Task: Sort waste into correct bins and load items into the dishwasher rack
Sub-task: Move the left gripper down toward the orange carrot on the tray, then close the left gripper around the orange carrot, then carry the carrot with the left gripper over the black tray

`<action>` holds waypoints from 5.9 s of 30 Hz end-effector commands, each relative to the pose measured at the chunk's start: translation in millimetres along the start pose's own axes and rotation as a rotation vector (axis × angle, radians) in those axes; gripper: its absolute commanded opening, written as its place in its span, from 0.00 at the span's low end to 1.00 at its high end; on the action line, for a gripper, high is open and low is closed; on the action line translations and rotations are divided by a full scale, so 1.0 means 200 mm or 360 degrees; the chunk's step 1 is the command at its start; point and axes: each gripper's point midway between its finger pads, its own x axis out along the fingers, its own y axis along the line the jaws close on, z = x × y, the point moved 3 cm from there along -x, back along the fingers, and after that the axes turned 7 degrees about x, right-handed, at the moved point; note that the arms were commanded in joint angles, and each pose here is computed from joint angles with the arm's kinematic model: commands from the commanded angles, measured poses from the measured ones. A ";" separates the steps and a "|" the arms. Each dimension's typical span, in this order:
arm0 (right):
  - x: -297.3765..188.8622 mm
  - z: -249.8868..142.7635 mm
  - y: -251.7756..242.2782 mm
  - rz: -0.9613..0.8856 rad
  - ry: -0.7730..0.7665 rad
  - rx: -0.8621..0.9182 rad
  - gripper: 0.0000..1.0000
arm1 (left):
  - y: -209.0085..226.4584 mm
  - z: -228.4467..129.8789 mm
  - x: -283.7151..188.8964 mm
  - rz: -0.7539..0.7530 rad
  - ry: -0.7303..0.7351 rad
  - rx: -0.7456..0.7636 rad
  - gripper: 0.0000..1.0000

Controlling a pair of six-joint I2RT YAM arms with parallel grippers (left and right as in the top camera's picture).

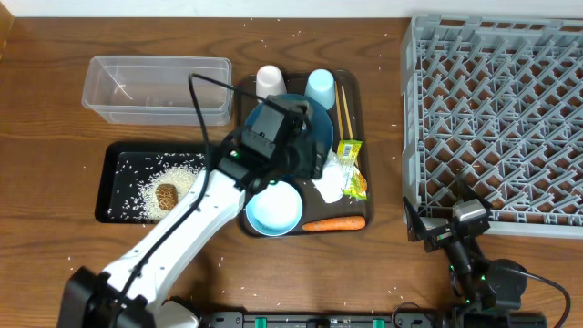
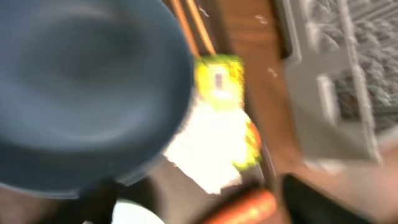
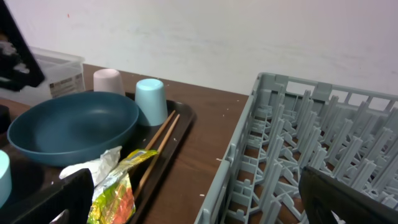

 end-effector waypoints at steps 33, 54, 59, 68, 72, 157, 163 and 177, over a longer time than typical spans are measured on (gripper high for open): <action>0.00 0.00 -0.03 -0.0043 0.0004 -0.0015 0.99 | -0.26 -0.50 0.29 0.0035 0.0597 0.1280 0.93; 0.00 0.00 -0.03 -0.0043 0.0004 -0.0015 0.99 | -0.17 -0.60 0.55 0.0074 0.0734 0.1302 0.78; 0.00 0.00 -0.03 -0.0043 0.0004 -0.0015 0.99 | -0.18 -0.58 0.56 0.0068 0.0696 0.1306 0.77; 0.00 0.00 -0.03 -0.0043 0.0004 -0.0015 0.99 | -0.18 -0.58 0.56 0.0069 0.0703 0.1300 0.68; 0.00 0.00 -0.03 -0.0043 0.0004 -0.0015 0.99 | -0.19 -0.57 0.55 0.0076 0.0688 0.1227 0.66; 0.00 0.00 -0.03 -0.0043 0.0004 -0.0015 0.99 | -0.25 -0.47 0.46 0.0087 0.0530 0.1107 0.19; 0.00 0.00 -0.03 -0.0043 0.0004 -0.0015 0.99 | -0.29 -0.42 0.35 0.0072 0.0455 0.1114 0.18; 0.00 0.00 -0.03 -0.0043 0.0004 -0.0015 0.99 | -0.18 -0.34 0.10 0.0352 0.0371 0.1135 0.19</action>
